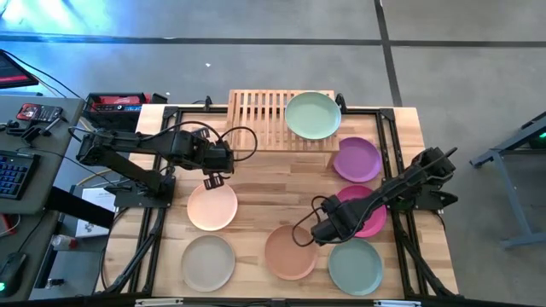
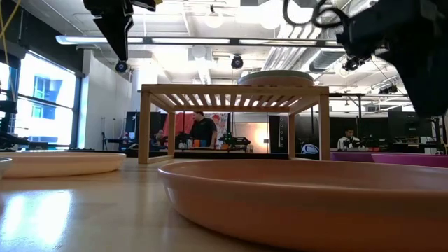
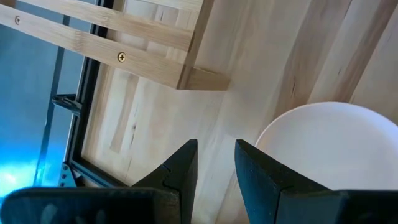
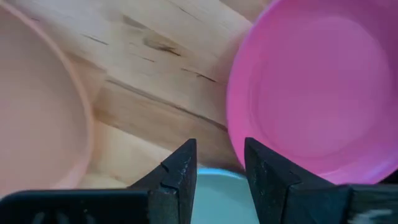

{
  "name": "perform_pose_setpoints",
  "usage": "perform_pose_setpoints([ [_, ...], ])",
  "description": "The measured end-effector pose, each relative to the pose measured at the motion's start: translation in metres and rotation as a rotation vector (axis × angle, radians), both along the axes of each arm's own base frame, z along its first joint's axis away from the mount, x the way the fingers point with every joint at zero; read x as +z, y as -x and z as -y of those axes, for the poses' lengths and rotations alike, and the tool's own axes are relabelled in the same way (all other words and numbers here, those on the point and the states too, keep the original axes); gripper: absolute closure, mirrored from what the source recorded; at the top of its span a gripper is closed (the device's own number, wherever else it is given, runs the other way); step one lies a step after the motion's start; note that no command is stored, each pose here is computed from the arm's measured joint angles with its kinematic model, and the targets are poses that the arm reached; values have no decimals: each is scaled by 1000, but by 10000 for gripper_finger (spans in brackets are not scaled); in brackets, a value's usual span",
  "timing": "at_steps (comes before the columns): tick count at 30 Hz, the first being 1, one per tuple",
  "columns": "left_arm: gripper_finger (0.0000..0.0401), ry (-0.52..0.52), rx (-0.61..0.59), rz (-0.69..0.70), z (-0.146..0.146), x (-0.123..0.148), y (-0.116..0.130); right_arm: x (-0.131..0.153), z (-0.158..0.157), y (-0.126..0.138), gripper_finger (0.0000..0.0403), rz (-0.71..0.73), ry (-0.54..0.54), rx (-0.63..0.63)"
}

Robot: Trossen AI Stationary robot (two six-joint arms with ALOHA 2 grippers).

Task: Place and stack plates onto a shelf
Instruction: Stack the pink plate on the light green plate on the shelf

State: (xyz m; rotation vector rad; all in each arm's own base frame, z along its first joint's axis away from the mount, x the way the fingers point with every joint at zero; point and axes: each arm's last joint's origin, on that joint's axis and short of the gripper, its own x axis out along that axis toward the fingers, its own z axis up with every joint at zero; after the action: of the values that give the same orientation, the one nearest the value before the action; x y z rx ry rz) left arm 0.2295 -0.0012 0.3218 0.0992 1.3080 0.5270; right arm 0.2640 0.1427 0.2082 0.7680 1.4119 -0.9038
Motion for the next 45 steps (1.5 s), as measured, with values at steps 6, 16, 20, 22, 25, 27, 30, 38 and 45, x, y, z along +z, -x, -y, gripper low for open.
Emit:
perform_pose_setpoints([
  [6, 305, 0, 0, 5, 0, 0, 0, -21, 3, 6, 293, -14, -2, 1],
  [16, 305, 1, 1, 6, 0, 0, -1, -44, 6, 13, 293, -9, -24, 1],
  [20, 305, 0, 1, 7, 0, 0, -1, -53, 8, 16, 293, -11, -44, -2],
  [22, 305, 0, 1, 7, 0, 0, -1, -54, 8, 18, 293, -20, -39, -1],
  [25, 305, 0, 1, 7, 0, 0, -1, -57, 10, 20, 293, -31, -33, -2],
  [27, 305, 0, 1, 7, 0, 0, -1, -61, 11, 23, 293, -42, -36, -3],
  [30, 305, 0, 1, 7, 0, 0, -1, -63, 11, 24, 296, -56, -55, -5],
  [38, 305, 0, 0, 7, 0, 0, -1, -62, 9, 21, 389, -35, -90, 0],
  [45, 305, 0, 0, 7, 0, 0, -1, -45, 4, 13, 397, -23, -100, 8],
])
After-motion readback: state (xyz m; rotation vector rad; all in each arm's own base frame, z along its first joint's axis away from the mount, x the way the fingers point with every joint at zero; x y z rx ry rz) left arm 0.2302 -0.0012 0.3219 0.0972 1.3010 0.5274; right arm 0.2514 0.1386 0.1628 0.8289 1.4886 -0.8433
